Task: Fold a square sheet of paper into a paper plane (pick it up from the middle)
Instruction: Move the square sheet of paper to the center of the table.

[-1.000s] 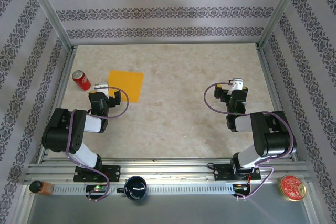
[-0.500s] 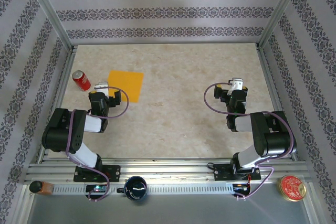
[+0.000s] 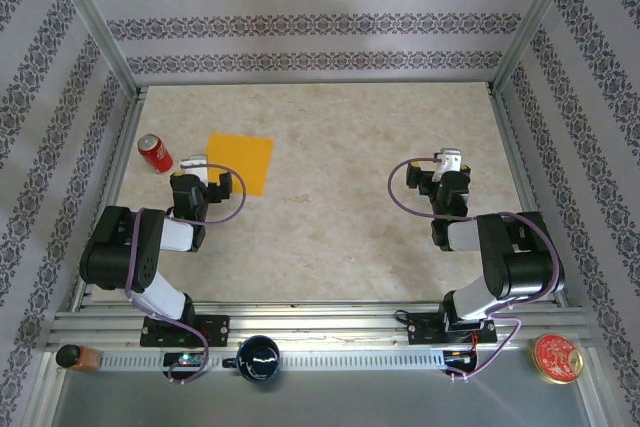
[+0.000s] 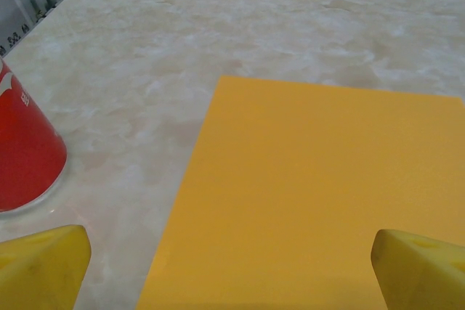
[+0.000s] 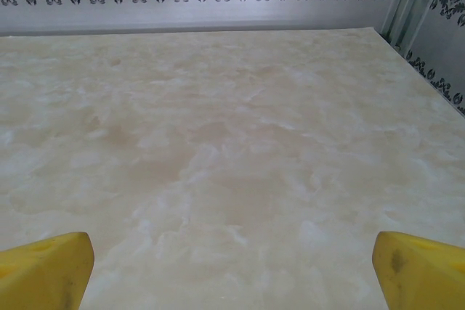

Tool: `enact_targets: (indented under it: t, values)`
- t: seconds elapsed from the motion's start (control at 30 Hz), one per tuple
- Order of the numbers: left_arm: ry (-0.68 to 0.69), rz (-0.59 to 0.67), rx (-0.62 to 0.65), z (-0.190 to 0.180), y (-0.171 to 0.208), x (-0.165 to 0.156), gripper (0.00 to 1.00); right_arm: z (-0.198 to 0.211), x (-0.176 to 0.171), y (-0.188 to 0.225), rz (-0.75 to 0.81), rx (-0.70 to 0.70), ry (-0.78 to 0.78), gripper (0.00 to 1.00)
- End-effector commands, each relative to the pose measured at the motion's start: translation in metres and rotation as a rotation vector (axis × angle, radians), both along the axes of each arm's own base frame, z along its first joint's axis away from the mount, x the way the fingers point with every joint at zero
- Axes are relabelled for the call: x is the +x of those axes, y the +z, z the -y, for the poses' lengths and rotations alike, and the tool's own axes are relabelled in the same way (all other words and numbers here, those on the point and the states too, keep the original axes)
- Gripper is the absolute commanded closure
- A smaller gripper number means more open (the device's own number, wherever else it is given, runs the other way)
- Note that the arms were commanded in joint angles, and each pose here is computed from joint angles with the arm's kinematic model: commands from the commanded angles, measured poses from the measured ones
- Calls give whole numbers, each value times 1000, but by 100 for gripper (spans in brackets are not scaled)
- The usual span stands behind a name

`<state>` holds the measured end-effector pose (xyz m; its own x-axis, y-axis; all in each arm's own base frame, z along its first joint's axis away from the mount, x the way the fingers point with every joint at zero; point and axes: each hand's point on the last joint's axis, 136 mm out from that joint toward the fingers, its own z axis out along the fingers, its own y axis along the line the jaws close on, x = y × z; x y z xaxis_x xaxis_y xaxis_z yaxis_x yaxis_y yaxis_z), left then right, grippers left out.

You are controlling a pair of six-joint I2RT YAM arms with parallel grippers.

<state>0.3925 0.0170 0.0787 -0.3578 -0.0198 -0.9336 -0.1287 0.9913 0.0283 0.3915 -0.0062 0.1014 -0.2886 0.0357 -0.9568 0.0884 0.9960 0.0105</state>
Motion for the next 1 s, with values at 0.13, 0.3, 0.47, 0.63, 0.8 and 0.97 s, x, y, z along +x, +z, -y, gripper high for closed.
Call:
enact_targets:
  t: [0.13, 0.3, 0.47, 0.63, 0.8, 0.97]
  values:
    - [60, 122, 7, -13, 28, -11, 1, -6, 6, 11, 26, -7, 42, 2]
    - [61, 105, -8, -13, 49, -17, 1, -6, 1, 28, -23, 3, 28, 2]
    - [-10, 19, -77, 3, 72, -17, 1, -8, -13, 39, -134, 95, 5, 2]
    - [-93, -158, -162, 23, 72, -28, 1, -20, -34, 47, -406, 252, -4, 2]
    - [-172, -348, -331, 50, 65, -21, 1, -66, -44, 57, -490, 540, 162, 2]
    - [-205, -465, -431, 67, 54, 0, 0, -109, -46, 45, -560, 665, 308, 2]
